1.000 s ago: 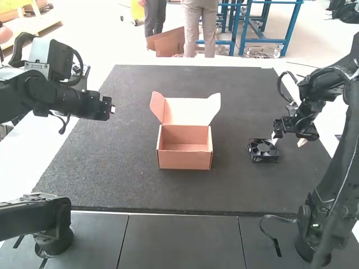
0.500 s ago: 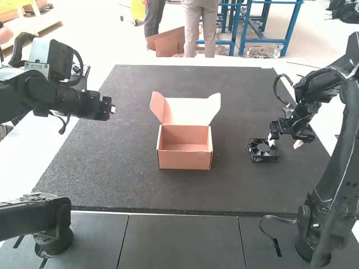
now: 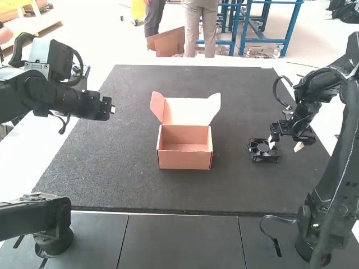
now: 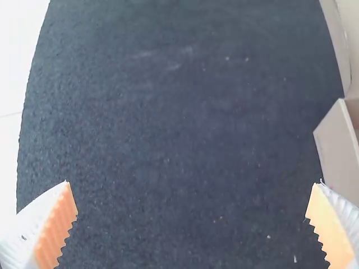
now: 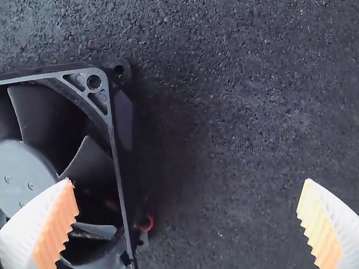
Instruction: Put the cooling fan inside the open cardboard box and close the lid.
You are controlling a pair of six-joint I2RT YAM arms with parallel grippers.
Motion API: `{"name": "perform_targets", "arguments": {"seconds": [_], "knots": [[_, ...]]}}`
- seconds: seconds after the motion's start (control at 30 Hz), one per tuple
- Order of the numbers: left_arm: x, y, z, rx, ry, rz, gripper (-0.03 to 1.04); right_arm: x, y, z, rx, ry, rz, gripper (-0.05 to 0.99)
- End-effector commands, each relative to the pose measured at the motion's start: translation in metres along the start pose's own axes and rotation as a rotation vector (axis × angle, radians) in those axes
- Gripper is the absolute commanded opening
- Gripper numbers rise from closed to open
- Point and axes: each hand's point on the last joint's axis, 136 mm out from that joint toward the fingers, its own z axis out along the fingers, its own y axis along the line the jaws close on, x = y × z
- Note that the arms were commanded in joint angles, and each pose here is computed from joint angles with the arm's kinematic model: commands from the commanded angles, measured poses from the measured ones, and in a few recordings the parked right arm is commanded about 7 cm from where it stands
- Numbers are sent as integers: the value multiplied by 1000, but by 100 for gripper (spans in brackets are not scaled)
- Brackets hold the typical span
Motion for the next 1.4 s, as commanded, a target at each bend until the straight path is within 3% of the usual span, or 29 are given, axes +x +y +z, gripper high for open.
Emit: {"name": "perform_targets", "arguments": {"seconds": [0.0,0.67,0.8,0.97,1.17,1.37], "knots": [[-19,1,-12,-2,-56,-7,97,-6,-2,-2,2,-5,12,90],[-17,1,-13,-3,-52,-8,97,3,-21,15,70,47,22,90],[-17,1,-14,-3,-52,-8,97,4,-18,18,53,52,22,74],[-18,1,-14,-3,-53,-8,97,8,-4,22,-16,58,25,36],[-18,2,-14,-5,-53,-9,97,11,9,26,-88,64,70,-2],[-17,2,-14,-5,-49,-7,97,0,13,19,-121,22,92,-2]]}}
